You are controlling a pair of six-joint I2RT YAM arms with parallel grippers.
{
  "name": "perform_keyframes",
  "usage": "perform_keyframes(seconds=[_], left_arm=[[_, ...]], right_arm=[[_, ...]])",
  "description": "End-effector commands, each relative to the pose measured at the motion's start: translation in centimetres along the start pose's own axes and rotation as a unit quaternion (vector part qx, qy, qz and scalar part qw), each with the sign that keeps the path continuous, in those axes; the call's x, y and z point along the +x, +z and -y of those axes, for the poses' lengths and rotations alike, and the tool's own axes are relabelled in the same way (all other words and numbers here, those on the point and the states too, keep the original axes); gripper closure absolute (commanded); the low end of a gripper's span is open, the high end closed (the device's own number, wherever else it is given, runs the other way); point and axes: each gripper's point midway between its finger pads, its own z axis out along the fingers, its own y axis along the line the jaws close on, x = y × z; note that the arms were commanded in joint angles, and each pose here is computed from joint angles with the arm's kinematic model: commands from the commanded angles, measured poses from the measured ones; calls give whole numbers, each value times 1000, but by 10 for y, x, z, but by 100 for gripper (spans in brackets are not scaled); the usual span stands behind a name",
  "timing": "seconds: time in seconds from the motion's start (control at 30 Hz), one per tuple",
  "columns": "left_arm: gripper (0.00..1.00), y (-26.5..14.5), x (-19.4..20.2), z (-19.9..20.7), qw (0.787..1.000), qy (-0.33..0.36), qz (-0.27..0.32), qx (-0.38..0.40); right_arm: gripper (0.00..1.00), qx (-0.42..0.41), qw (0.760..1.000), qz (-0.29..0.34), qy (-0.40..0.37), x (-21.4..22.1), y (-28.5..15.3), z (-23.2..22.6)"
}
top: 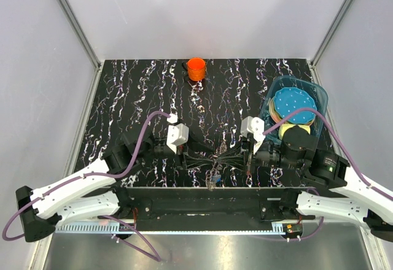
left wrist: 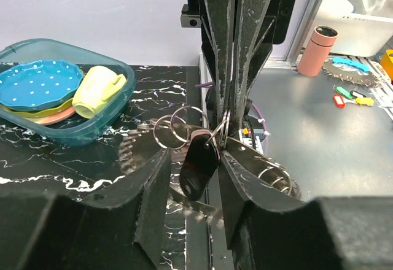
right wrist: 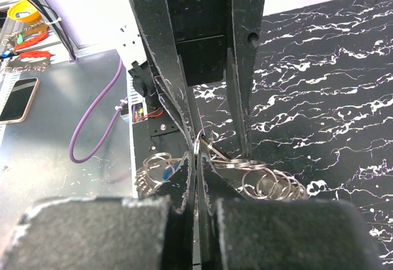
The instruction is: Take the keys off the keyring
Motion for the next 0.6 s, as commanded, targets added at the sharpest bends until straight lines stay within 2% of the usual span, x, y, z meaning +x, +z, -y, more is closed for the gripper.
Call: perform_keyframes(seconds=[0.0,0.03,0.13,0.17,0.23,0.27,0.57], left_arm=[[62,3,-23,-2,1000,21,23,-6],[67,3,-22,-2,1000,20,21,-7],[73,3,-22,-5,999,18,22,-16],[80,4,-21,-6,999,15,21,-18],[88,4,-19,-8,999,10,19,-23],[98,4,-20,-8,999,10,20,-24],[100,-5,-17,-18,997,9,27,-67]], right_arm=[[100,2,998,60,-4,-30,-3,-1],[100,10,998,60,-3,-30,-2,1],[100,32,997,75,0,-32,-1,10],[100,34,996,78,-1,-32,-1,10],[100,36,996,87,0,-33,1,12],[100,38,995,89,1,-33,3,13],[100,83,988,127,0,-40,-3,29]])
